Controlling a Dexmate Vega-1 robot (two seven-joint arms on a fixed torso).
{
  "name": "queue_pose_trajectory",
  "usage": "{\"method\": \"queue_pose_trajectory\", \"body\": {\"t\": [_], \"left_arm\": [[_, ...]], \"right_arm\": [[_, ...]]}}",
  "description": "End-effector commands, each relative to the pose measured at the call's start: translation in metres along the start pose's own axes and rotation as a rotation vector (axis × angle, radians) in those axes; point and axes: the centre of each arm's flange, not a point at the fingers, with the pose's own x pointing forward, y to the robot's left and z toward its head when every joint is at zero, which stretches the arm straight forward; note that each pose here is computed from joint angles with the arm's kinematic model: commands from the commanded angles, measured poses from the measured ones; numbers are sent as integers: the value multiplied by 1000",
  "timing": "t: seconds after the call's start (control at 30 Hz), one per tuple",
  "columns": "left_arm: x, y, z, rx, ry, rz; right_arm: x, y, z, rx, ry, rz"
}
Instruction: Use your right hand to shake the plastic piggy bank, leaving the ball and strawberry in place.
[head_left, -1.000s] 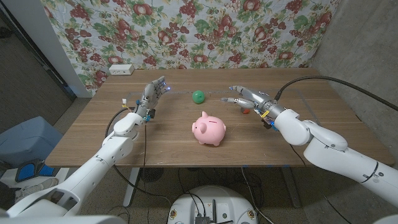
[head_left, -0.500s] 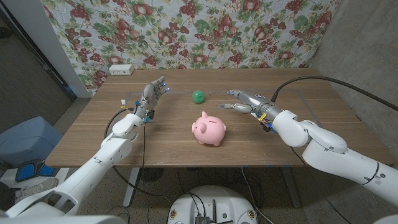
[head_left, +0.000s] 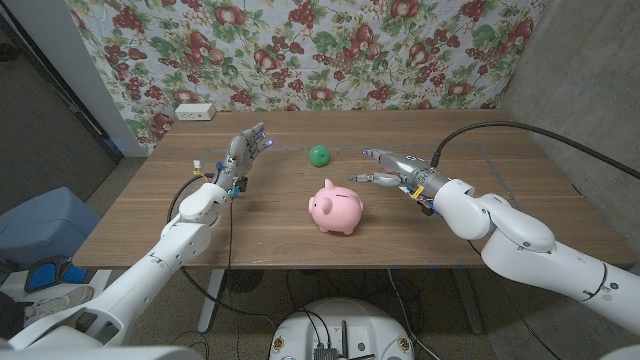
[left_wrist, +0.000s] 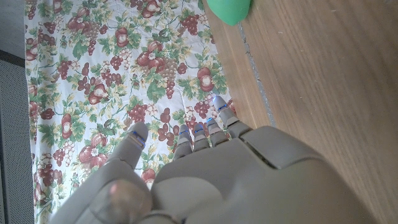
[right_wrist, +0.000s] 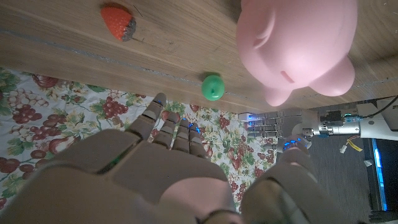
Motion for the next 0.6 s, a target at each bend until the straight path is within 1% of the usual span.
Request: {"method": "queue_pose_trajectory", "body": {"t": [0.03, 0.17, 0.6], "left_arm": [[3, 3, 2, 2, -10, -8], [3, 4, 2, 1, -7, -13], [-1, 8, 1, 0, -6, -9]], "right_arm": [[-1, 4, 14, -28, 12, 61], [0, 6, 18, -29, 17, 88], [3, 9, 26, -32, 35, 142]]}}
